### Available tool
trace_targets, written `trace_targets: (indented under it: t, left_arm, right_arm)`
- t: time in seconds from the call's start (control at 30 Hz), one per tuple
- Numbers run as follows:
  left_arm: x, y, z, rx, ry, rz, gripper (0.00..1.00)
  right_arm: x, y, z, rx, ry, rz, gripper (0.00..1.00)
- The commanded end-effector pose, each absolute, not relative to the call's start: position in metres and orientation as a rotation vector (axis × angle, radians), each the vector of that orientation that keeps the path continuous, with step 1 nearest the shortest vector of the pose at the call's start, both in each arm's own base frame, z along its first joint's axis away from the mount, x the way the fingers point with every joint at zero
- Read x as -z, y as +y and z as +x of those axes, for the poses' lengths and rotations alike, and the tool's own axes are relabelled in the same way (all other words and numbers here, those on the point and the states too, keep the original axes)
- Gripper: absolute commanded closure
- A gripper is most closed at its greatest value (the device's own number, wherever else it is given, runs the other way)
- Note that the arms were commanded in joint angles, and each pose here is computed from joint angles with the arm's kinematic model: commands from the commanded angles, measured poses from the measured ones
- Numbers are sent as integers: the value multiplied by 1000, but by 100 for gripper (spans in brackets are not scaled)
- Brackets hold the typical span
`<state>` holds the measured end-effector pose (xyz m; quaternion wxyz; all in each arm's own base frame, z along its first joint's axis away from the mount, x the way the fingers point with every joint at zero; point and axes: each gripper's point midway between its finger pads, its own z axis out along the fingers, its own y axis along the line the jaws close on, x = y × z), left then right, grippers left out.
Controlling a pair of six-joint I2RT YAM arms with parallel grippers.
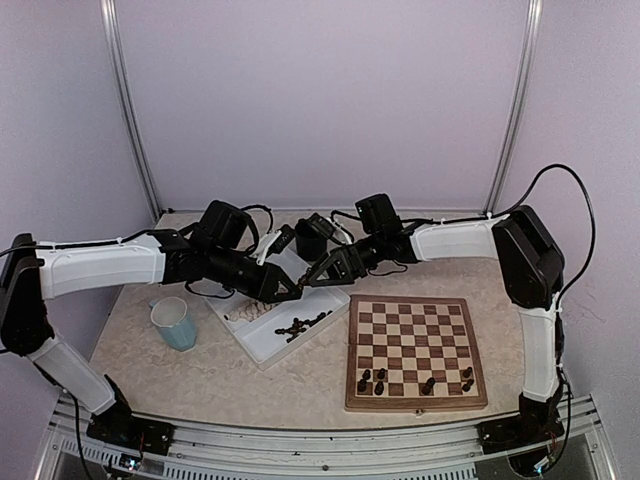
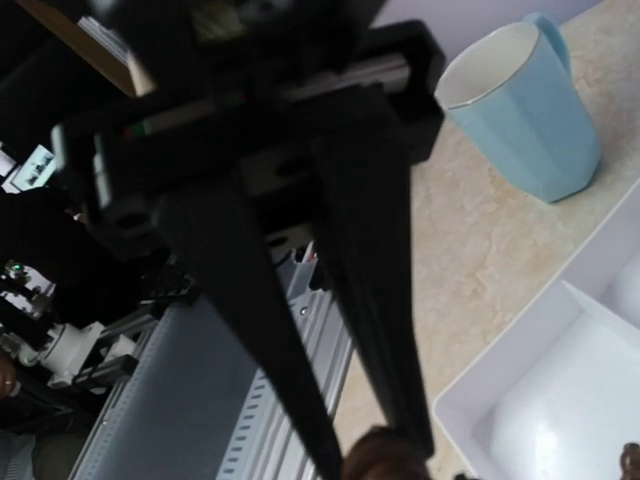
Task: Set up the chess pieces on the board
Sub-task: Pass from the left arm to the right
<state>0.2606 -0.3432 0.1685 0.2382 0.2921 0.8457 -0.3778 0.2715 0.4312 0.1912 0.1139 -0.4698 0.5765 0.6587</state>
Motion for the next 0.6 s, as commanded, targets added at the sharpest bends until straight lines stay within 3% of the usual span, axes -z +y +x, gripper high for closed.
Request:
trace_targets:
  t: [0.0,0.57]
  left_arm:
    - [-168,-347,264,1029,2305,805,99]
    - [-163,-355,257,1039,2321,844,100]
  right_arm:
    - [-204,425,267,-1961,1649,-1382,46]
    - [-202,421,290,-1931,1695,-1293,63]
